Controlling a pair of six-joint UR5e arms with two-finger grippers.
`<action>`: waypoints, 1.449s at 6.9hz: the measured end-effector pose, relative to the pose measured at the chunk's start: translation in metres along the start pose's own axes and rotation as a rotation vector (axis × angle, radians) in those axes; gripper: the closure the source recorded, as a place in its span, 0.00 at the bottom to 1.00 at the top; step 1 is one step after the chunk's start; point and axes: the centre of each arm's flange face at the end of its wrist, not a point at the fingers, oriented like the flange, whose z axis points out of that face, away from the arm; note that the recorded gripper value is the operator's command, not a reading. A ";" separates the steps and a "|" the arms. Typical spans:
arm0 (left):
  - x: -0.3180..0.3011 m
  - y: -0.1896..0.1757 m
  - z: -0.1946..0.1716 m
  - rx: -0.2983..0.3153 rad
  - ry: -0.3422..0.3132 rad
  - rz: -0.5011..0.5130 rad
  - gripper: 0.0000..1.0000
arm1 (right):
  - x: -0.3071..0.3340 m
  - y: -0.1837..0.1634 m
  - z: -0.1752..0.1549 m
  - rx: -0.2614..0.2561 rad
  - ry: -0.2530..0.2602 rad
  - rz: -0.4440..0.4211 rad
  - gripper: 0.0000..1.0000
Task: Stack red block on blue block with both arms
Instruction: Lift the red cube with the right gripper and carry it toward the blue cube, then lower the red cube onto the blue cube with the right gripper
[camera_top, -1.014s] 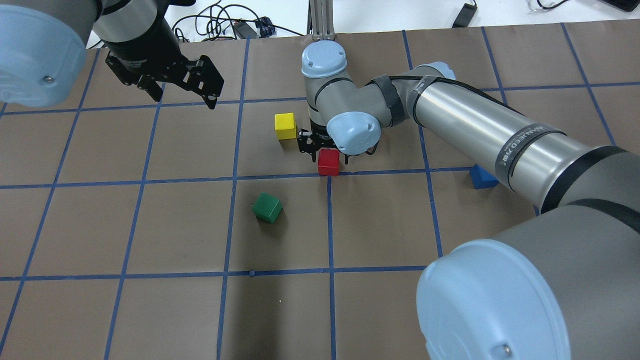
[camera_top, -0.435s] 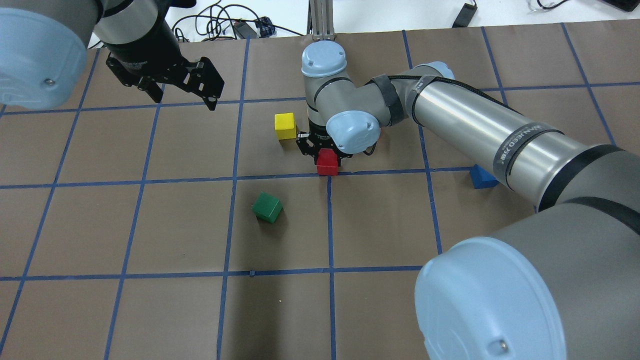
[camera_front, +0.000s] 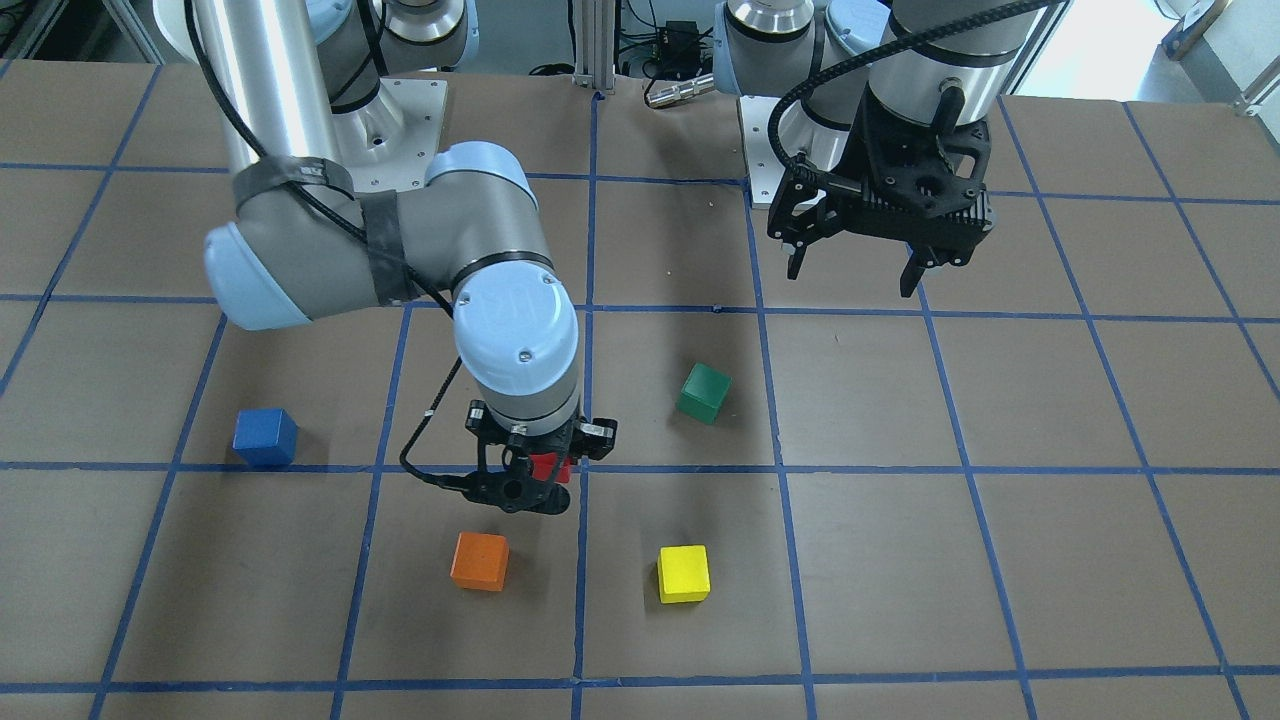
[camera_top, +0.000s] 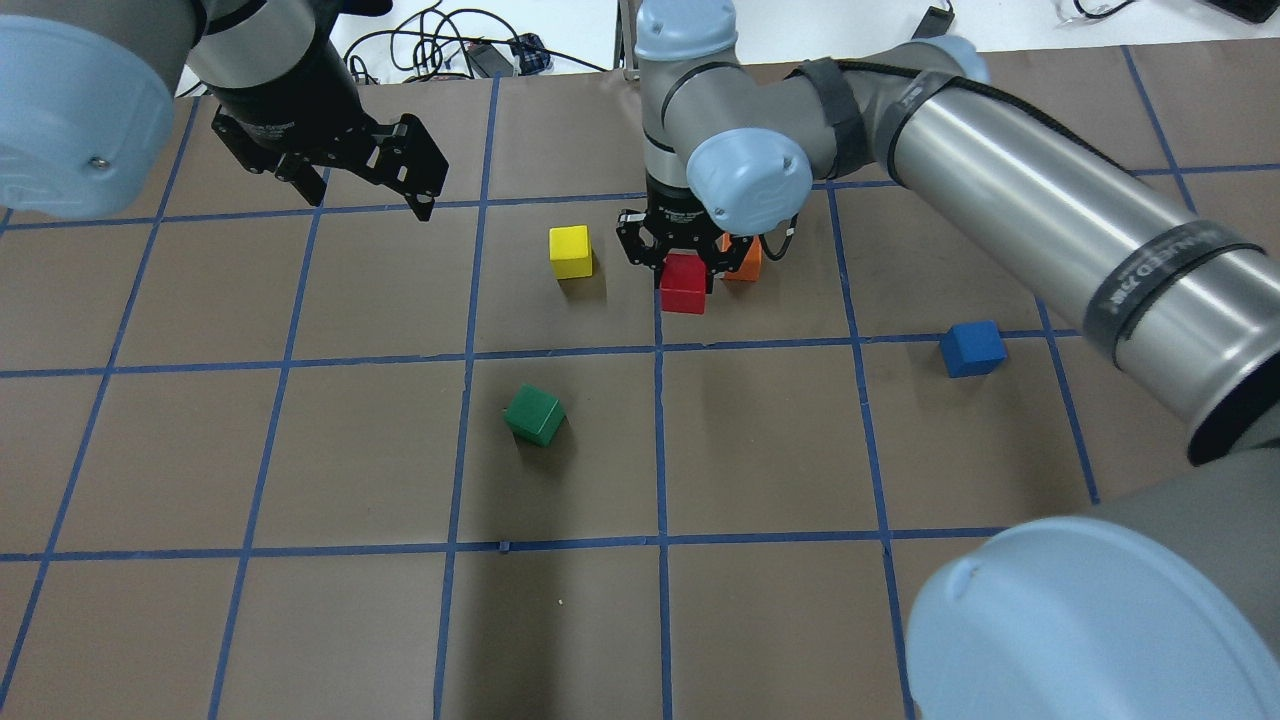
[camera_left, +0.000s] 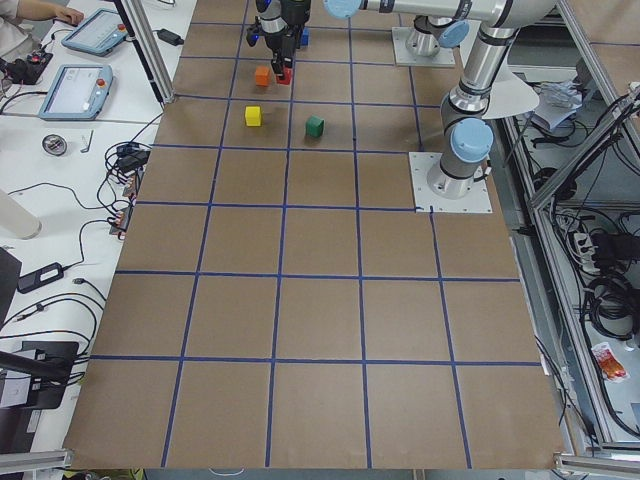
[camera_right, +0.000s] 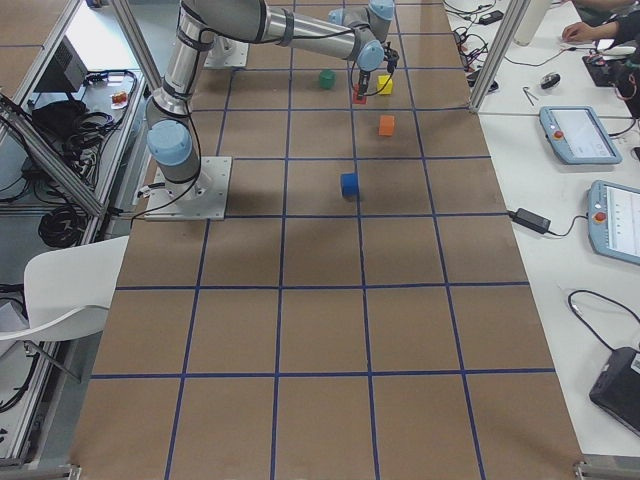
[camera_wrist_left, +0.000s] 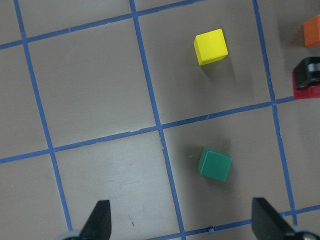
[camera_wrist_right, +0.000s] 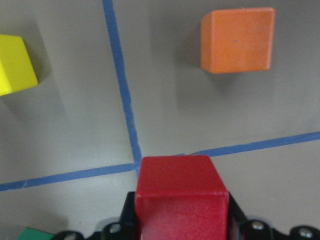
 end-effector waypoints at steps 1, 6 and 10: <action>0.000 0.000 0.000 0.000 0.000 0.000 0.00 | 0.031 -0.004 -0.027 -0.016 0.001 0.013 1.00; 0.001 0.000 0.000 0.000 0.001 0.001 0.00 | 0.182 -0.040 -0.050 -0.081 0.024 0.017 1.00; 0.001 0.000 0.001 -0.003 0.002 0.001 0.00 | 0.273 -0.033 -0.018 -0.099 0.031 -0.112 1.00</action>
